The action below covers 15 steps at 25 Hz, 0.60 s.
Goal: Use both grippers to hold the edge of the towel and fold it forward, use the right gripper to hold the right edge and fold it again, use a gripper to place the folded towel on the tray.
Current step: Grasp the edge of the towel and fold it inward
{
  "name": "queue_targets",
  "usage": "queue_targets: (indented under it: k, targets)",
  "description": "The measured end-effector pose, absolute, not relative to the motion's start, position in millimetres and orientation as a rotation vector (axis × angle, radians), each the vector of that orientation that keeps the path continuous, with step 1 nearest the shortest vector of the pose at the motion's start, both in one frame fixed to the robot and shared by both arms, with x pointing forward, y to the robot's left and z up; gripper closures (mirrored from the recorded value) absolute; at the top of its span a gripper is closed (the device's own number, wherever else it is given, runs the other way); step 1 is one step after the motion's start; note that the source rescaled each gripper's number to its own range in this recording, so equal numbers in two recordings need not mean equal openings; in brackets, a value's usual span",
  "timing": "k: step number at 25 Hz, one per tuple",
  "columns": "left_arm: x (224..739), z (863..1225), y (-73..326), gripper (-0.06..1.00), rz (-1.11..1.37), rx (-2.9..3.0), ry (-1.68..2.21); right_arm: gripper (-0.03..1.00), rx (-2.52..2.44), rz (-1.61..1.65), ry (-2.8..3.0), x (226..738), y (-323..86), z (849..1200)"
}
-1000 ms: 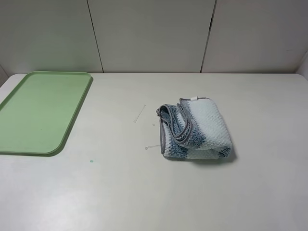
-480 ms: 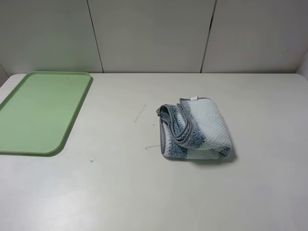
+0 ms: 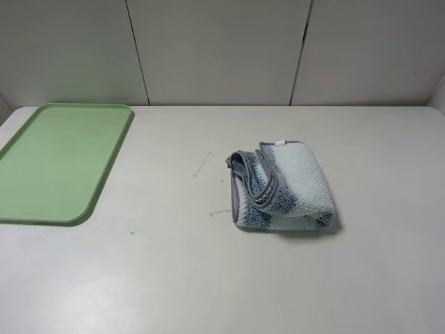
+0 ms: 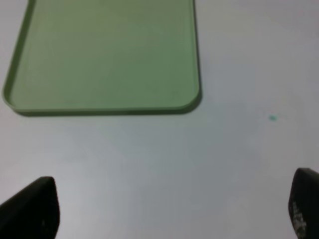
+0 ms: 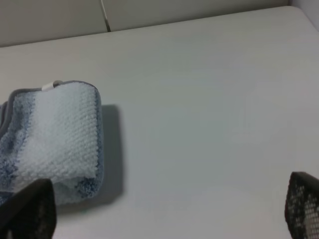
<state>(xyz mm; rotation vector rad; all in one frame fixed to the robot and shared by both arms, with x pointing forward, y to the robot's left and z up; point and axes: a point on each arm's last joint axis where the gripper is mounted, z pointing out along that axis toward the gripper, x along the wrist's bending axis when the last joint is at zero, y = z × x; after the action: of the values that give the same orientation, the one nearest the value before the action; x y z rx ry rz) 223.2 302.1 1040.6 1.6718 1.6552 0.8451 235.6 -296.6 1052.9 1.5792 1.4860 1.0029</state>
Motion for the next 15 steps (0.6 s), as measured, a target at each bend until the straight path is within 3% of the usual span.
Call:
queue_targets:
  k: [7,15]
  targets:
    - [224,1042,299,-0.04,0.803,1.665,1.65,-0.03,1.578,1.004,1.485,236,-297,1053]
    - [264,1085,294,-0.05,0.613,1.755,1.737,-0.03,1.578,1.004,1.485,236,-297,1053]
